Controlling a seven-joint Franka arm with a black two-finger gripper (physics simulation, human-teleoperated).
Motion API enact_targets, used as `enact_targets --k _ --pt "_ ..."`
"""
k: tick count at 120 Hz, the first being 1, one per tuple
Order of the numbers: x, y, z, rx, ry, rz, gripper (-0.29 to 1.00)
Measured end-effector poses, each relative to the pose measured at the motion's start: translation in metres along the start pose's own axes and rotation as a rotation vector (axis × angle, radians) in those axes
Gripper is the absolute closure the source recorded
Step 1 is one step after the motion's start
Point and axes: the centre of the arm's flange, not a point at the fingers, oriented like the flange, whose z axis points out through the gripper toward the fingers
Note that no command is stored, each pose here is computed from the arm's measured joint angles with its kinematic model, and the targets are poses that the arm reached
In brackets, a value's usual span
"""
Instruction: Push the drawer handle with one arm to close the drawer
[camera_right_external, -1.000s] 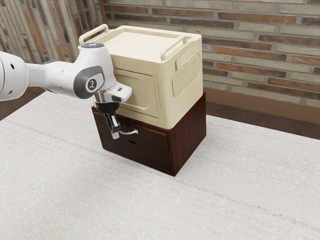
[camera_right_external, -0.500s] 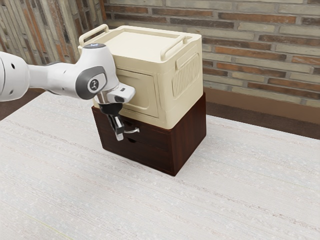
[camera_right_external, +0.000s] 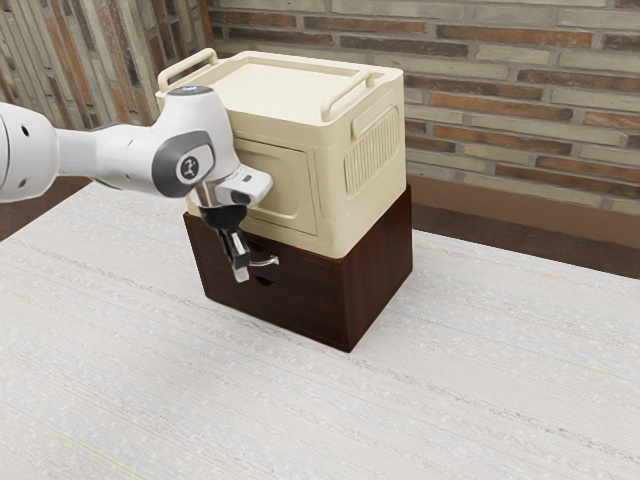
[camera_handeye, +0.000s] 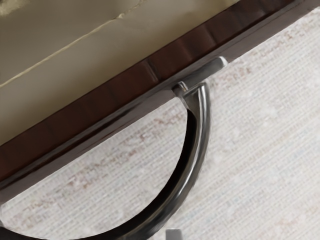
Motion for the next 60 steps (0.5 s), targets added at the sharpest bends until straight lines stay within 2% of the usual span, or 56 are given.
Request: enact_targets --k 4,10,26,35,47,60 --pt "0.001 0.015 -0.016 -0.016 0.021 -0.042 0.67" --pt "-0.004 0.036 -0.043 -0.028 0.042 -0.104 0.74" --pt "0.005 0.168 -0.128 0.011 0.064 -0.064 0.78" --pt "-0.019 0.165 -0.170 0.033 0.077 -0.162 0.78" --pt "-0.040 0.151 -0.208 0.036 0.069 -0.227 0.57" --pt "-0.052 0.137 -0.218 0.014 0.018 -0.218 0.35"
